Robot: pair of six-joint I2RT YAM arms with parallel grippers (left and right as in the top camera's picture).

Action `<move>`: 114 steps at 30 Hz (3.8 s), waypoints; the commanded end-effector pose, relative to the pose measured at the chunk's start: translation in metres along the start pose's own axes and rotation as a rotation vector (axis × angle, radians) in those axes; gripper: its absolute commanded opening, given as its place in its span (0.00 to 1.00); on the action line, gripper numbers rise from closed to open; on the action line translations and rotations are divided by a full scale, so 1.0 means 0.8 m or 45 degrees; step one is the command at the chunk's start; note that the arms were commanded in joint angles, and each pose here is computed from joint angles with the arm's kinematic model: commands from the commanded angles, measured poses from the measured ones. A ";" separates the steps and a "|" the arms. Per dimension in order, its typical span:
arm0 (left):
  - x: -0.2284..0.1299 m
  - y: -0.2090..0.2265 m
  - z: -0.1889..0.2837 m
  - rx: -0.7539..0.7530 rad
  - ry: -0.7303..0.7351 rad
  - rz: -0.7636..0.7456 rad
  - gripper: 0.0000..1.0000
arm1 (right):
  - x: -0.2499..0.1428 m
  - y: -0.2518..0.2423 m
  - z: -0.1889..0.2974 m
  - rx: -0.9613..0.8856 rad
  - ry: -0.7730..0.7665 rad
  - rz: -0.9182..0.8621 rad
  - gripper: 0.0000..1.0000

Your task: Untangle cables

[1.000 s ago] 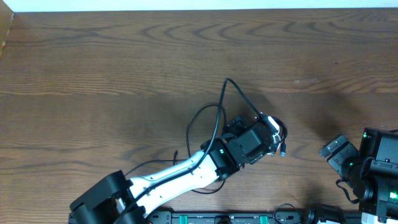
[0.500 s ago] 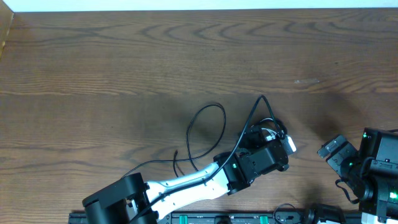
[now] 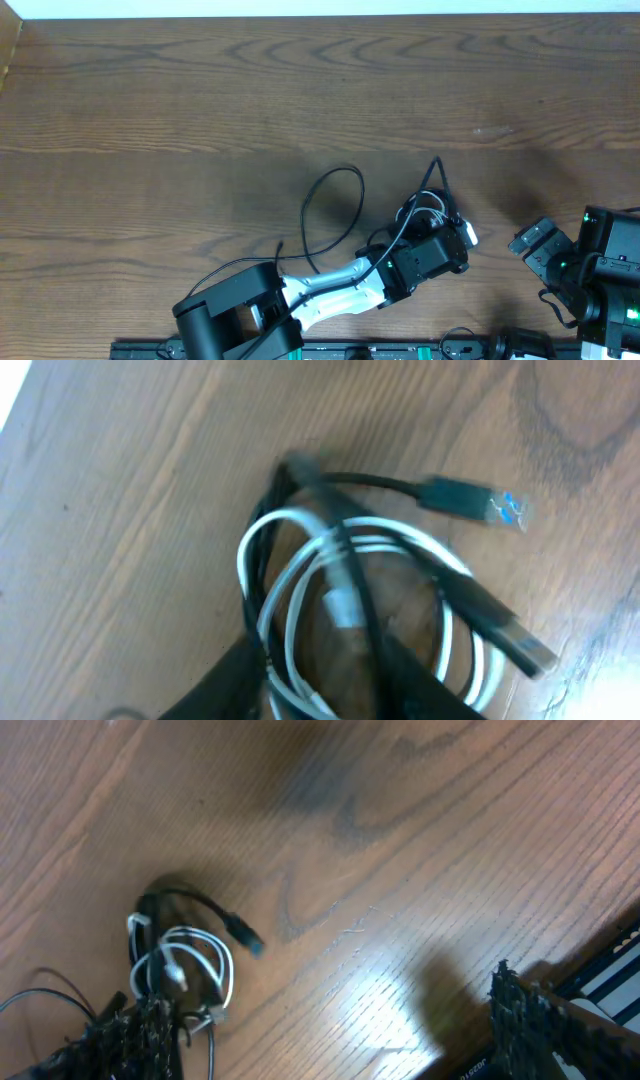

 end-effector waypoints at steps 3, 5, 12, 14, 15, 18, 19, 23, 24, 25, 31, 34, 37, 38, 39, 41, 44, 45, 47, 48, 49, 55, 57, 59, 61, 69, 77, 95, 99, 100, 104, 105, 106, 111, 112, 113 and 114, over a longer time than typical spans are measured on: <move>0.006 0.008 -0.016 0.046 -0.036 0.122 0.26 | -0.001 0.000 0.001 0.008 0.006 0.022 0.99; 0.003 0.011 -0.022 0.049 -0.033 0.175 0.19 | -0.002 -0.001 0.001 0.008 0.013 0.022 0.99; 0.015 0.046 -0.003 0.075 -0.087 0.370 0.07 | -0.004 0.001 0.001 0.026 0.032 0.022 0.87; 0.024 0.068 0.022 0.095 -0.127 0.442 0.07 | -0.005 0.002 0.001 0.045 0.046 0.022 0.77; 0.028 0.080 0.037 0.104 -0.145 0.485 0.07 | -0.006 0.004 0.001 0.060 0.057 0.022 0.72; 0.032 0.114 0.083 0.088 -0.192 0.614 0.07 | -0.009 0.010 0.002 0.124 0.098 0.035 0.66; 0.033 0.123 0.099 0.044 -0.209 0.639 0.08 | -0.010 0.013 0.002 0.152 0.113 0.050 0.67; 0.028 0.150 0.152 -0.138 -0.279 0.762 0.07 | -0.015 0.027 0.006 0.313 0.173 0.171 0.67; 0.020 0.167 0.172 -0.172 -0.298 0.858 0.07 | -0.019 0.036 0.009 0.412 0.210 0.238 0.66; 0.015 0.176 0.181 -0.179 -0.304 0.920 0.07 | -0.022 0.040 0.011 0.471 0.234 0.272 0.66; 0.004 0.203 0.210 -0.387 -0.369 1.153 0.07 | -0.036 0.068 0.030 0.861 0.346 0.480 0.68; -0.004 0.214 0.207 -0.442 -0.353 1.301 0.07 | -0.041 0.074 0.038 0.982 0.387 0.521 0.69; -0.010 0.223 0.202 -0.523 -0.330 1.436 0.07 | -0.043 0.076 0.042 1.028 0.414 0.521 0.69; -0.010 0.225 0.200 -0.584 -0.335 1.444 0.07 | -0.043 0.077 0.042 1.037 0.409 0.524 0.69; -0.010 0.226 0.198 -0.616 -0.335 1.445 0.07 | -0.042 0.078 0.042 1.040 0.404 0.526 0.69; -0.013 0.228 0.192 -0.647 -0.325 1.455 0.07 | -0.041 0.080 0.044 1.073 0.398 0.535 0.69; -0.014 0.227 0.188 -0.708 -0.311 1.457 0.07 | -0.039 0.088 0.051 1.168 0.393 0.558 0.68; -0.011 0.225 0.188 -0.760 -0.321 1.443 0.07 | -0.038 0.090 0.052 1.188 0.383 0.567 0.67; -0.001 0.221 0.193 -0.882 -0.366 1.398 0.07 | -0.034 0.093 0.053 1.204 0.349 0.586 0.65; 0.004 0.220 0.197 -0.941 -0.397 1.370 0.07 | -0.032 0.094 0.053 1.214 0.332 0.604 0.64; 0.009 0.219 0.201 -0.995 -0.427 1.349 0.07 | -0.031 0.095 0.053 1.219 0.321 0.612 0.63; 0.017 0.221 0.207 -1.050 -0.489 1.306 0.07 | -0.032 0.096 0.055 1.249 0.342 0.609 0.47; 0.017 0.221 0.207 -1.042 -0.499 1.280 0.08 | -0.036 0.099 0.062 1.328 0.398 0.590 0.47; 0.017 0.221 0.206 -1.043 -0.497 1.281 0.08 | -0.037 0.101 0.067 1.381 0.420 0.592 0.51; 0.017 0.221 0.206 -1.043 -0.496 1.281 0.07 | -0.036 0.102 0.068 1.395 0.424 0.587 0.51; 0.017 0.221 0.206 -1.043 -0.496 1.282 0.08 | -0.033 0.110 0.072 1.423 0.413 0.586 0.50; 0.017 0.221 0.205 -1.034 -0.496 1.285 0.07 | -0.040 0.133 0.064 1.358 0.426 0.573 0.45; 0.014 0.227 0.200 -0.941 -0.496 1.315 0.07 | -0.057 0.214 0.004 1.027 0.420 0.313 0.08; 0.014 0.227 0.200 -0.941 -0.495 1.315 0.07 | -0.049 0.211 -0.010 0.948 0.372 0.295 0.01; 0.014 0.227 0.200 -0.941 -0.495 1.314 0.07 | -0.047 0.210 -0.009 0.957 0.358 0.309 0.01; 0.012 0.226 0.199 -0.934 -0.490 1.293 0.07 | -0.033 0.195 0.005 0.980 0.280 0.303 0.01; 0.011 0.226 0.199 -0.931 -0.484 1.292 0.07 | -0.029 0.189 0.010 0.979 0.254 0.287 0.01; 0.010 0.226 0.198 -0.929 -0.476 1.293 0.08 | -0.024 0.182 0.014 0.976 0.226 0.265 0.01; 0.001 0.231 0.196 -0.909 -0.451 1.323 0.07 | 0.004 0.132 0.033 0.836 -0.045 0.109 0.01; 0.000 0.234 0.195 -0.900 -0.453 1.330 0.08 | 0.009 0.118 0.034 0.769 -0.123 0.067 0.01; -0.002 0.236 0.195 -0.894 -0.455 1.335 0.07 | 0.015 0.103 0.036 0.698 -0.202 0.027 0.01; -0.003 0.238 0.195 -0.886 -0.456 1.342 0.07 | 0.018 0.090 0.038 0.632 -0.267 -0.006 0.01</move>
Point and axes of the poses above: each gripper's point midway between its finger pads, its own z axis back along the fingers, its own y axis along the line the jaws close on, x = y × z, the point moved 8 cm from there along z, back along the fingers, and after that the axes turned 2 degrees about -z, right-handed, at the moved point
